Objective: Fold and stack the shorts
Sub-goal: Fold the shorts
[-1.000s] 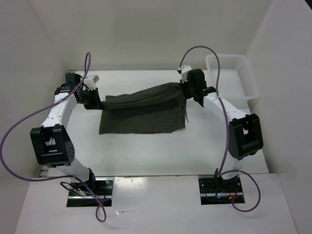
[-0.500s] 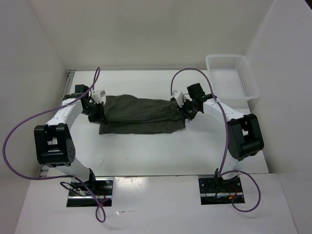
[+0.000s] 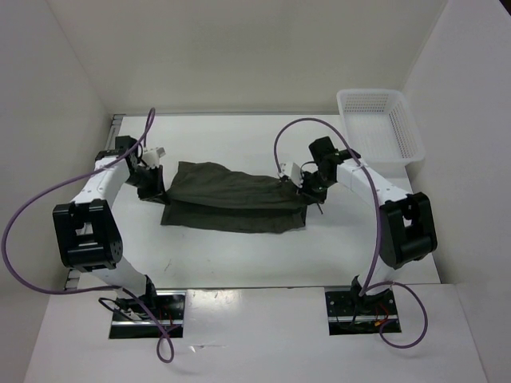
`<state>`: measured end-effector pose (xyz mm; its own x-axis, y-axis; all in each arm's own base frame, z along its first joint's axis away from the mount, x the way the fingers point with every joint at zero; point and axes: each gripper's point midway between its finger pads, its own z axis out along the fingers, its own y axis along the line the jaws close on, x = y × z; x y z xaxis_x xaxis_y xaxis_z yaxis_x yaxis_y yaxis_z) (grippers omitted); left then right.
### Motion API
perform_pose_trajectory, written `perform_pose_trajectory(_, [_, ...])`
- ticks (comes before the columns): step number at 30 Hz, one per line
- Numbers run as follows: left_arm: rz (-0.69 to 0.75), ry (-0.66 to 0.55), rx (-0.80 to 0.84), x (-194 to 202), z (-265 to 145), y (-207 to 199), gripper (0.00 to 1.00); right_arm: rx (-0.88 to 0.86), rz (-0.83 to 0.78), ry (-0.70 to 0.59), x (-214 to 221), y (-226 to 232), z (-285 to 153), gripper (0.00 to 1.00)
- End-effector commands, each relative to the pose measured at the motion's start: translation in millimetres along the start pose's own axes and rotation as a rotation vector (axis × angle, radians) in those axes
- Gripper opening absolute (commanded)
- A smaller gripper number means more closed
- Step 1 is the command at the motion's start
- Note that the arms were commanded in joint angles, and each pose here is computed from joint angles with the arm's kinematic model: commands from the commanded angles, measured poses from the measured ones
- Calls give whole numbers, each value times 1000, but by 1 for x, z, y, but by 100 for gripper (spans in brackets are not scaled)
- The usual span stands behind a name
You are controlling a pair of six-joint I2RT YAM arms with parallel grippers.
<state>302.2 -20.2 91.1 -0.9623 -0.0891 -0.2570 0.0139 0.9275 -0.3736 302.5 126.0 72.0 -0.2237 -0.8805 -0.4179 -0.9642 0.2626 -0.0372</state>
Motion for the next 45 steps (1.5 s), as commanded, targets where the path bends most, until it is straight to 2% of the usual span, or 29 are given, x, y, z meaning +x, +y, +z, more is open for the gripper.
perform_pose_trajectory(1, [-10, -18, -6, -10, -17, 1, 0, -65, -51, -35, -12, 13, -30, 0])
perform_pose_trajectory(3, [-25, 15, -16, 1, -13, 4, 3, -123, -64, -1, 1, 29, -29, 0])
perform_pose_trajectory(5, [-39, 75, -38, 20, -1, 9, 6, -162, -80, 49, 17, 44, -24, 12])
perform_pose_trajectory(6, [-32, 107, -42, 27, 5, 8, 8, -199, -84, 83, 29, 60, -20, 23])
perform_pose_trajectory(7, [-29, 139, -49, 35, 11, 8, 13, -198, -83, 104, 36, 64, -20, 50])
perform_pose_trajectory(8, [-31, 143, -49, 38, 13, 9, 15, -228, -94, 118, 43, 73, -15, 65])
perform_pose_trajectory(10, [-35, 160, -66, 44, 19, 14, 20, -198, -86, 114, 42, 71, -17, 87])
perform_pose_trajectory(12, [-39, 173, -81, 47, 22, 19, 28, -147, -84, 99, 34, 60, -21, 89])
perform_pose_trajectory(14, [-38, 175, -93, 48, 22, 21, 41, -89, -91, 76, 21, 45, -32, 89])
perform_pose_trajectory(18, [-47, 136, -84, 32, 2, 17, 52, -9, -44, -46, -14, 14, -60, 86])
perform_pose_trajectory(22, [-22, -11, -63, -11, -34, 6, 59, 119, 22, -250, -77, -27, -91, 80])
perform_pose_trajectory(25, [21, -115, -62, -56, -38, 7, 62, 184, 107, -380, -113, -54, -103, 72])
perform_pose_trajectory(26, [47, -153, -62, -74, -34, 7, 62, 187, 110, -398, -122, -56, -101, 64])
perform_pose_trajectory(28, [80, -140, -59, -93, -10, 5, 62, 222, 97, -385, -131, -63, -95, 61])
perform_pose_trajectory(29, [115, -188, -56, -115, -8, 0, 62, 203, 58, -361, -138, -55, -80, 60])
perform_pose_trajectory(30, [135, -169, -58, -120, 10, -3, 64, 220, 57, -316, -132, -55, -69, 58])
perform_pose_trajectory(33, [187, -190, -76, -144, 40, -6, 67, 225, 5, -286, -145, -44, -44, 58])
perform_pose_trajectory(34, [185, -195, -119, -149, 46, 3, 69, 225, 3, -277, -148, -43, -37, 58])
perform_pose_trajectory(36, [190, -217, -141, -165, 59, 12, 70, 221, -19, -237, -149, -35, -18, 63])
perform_pose_trajectory(37, [195, -235, -141, -171, 63, 13, 77, 237, -30, -240, -153, -36, -18, 64])
perform_pose_trajectory(40, [201, -252, -141, -181, 73, 17, 78, 224, -23, -183, -137, -35, 1, 64])
perform_pose_trajectory(43, [200, -230, -156, -180, 90, 22, 78, 156, -87, -54, -101, -7, 28, 64])
perform_pose_trajectory(45, [198, -224, -165, -180, 96, 27, 78, 133, -121, -28, -95, 9, 32, 64])
